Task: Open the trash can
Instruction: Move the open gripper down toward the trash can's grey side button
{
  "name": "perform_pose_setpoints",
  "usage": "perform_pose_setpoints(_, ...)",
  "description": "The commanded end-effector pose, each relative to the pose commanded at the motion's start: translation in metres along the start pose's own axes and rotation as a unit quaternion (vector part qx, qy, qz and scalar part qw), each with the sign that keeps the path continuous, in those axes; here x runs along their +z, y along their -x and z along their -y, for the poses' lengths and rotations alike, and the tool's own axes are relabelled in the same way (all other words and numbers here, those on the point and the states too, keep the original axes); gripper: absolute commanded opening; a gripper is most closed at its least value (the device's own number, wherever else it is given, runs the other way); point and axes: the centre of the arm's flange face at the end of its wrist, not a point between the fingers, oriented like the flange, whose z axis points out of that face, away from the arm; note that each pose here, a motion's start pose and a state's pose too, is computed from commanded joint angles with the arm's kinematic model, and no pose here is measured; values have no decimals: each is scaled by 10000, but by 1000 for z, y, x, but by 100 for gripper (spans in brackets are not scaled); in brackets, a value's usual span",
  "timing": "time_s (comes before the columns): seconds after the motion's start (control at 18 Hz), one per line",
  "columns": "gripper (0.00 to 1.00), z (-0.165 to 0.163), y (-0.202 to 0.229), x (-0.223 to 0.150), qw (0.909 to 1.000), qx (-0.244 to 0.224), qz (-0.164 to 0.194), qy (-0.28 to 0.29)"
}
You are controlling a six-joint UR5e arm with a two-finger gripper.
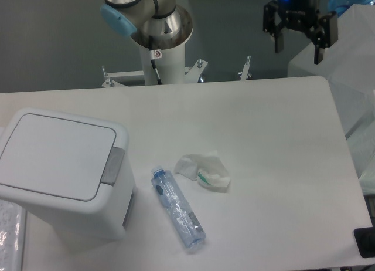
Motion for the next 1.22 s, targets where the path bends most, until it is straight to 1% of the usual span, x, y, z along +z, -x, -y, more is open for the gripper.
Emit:
perform_pose_setpoints(0.06, 100, 0, 0, 1, 10000, -24, -7, -16)
perform_pose_setpoints(0.22, 100, 8, -1, 2, 9994, -312, -10, -174)
perform_pose_setpoints(0.33, 100, 10, 0, 2, 9992, -324, 71, -201)
perform_pose_setpoints(0.39, 100, 17, 1, 1, 9990, -331, 101, -283)
perform_pose_setpoints(0.44, 100, 24, 0, 2, 9983, -432, 102, -385)
perform_pose_setpoints(0.67, 100, 44, 3, 2, 9885, -1364, 48, -655)
perform_pose_setpoints(0.72, 100, 48, 4, 2, 9860, -1513, 106, -686)
perform_pose_setpoints(0.83, 100, 70, 4, 4, 9806, -1780, 171, -803)
perform_pose_setpoints(0.94, 100, 90, 4, 8, 9677, -2327, 237, -942)
perform_pose_setpoints(1.06, 100, 114, 5, 12, 9496, -2892, 358, -1160)
perform_pose_setpoints(1.17, 100, 144, 2, 17, 9292, -3417, 324, -1373)
perform_pose_setpoints(1.22, 100, 155, 1, 19, 9209, -3613, 278, -1437)
